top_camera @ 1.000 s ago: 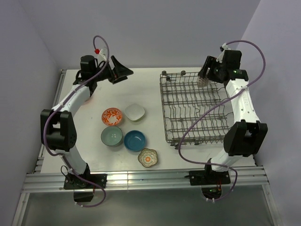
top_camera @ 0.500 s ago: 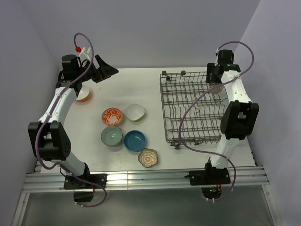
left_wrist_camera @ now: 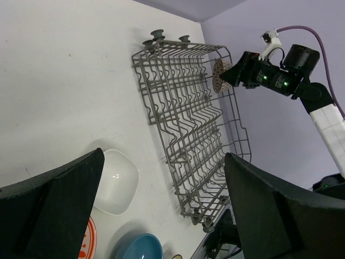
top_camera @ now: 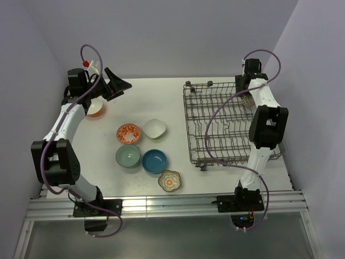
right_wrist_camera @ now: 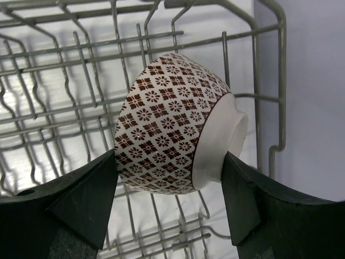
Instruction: Load the bowls into the dish rack
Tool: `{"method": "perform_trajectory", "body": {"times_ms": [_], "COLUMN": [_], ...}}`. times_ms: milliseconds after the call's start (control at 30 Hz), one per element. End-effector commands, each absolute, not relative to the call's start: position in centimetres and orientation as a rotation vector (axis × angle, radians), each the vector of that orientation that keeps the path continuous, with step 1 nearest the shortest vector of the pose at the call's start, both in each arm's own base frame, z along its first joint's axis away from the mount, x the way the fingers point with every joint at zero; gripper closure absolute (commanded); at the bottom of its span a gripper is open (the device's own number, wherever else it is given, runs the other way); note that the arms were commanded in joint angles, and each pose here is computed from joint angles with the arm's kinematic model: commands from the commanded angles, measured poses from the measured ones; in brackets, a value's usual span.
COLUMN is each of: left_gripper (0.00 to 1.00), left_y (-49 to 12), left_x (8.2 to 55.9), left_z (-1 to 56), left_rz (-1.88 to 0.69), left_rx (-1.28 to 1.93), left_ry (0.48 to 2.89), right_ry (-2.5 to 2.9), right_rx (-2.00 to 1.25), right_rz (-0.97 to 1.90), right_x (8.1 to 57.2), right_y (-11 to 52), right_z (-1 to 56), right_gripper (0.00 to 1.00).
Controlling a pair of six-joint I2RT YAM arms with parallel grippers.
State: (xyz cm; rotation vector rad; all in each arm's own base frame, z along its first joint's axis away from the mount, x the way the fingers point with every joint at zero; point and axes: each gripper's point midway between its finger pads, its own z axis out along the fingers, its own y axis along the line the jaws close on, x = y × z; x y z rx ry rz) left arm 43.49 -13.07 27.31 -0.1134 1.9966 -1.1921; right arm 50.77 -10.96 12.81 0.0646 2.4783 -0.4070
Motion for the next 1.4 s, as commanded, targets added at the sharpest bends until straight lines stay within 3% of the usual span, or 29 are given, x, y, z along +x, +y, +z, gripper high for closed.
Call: {"method": "perform_trajectory", "body": {"times_ms": [0, 867, 1167, 1367], "left_gripper": [0.01, 0.0, 0.0, 0.01], "left_y": [-13.1, -11.7, -11.7, -11.5], "left_x": [43.0, 43.2, 43.4, 43.5], "left_z": [29.3, 27.9, 27.6, 27.7], "left_rz": [-1.257, -1.272, -1.271, -1.259], "left_rx": [-0.097, -0.157, -0.164, -0.161], "left_ry": [1.942, 1.961, 1.967, 1.963], "right_ry": [2.329, 2.392, 2.4, 2.406], "right_rx": [0.06, -0.12, -0.127, -0.122], "right_rz": [-0.514, -0.685, -0.758, -0.779], "right_x": [54.0, 56.4, 55.8, 55.7], "right_y": [-12.6, -10.3, -9.9, -10.2], "right_z": [16.4, 10.4, 9.2, 8.5], "right_gripper": [1.0, 1.0, 0.79, 0.51]}}
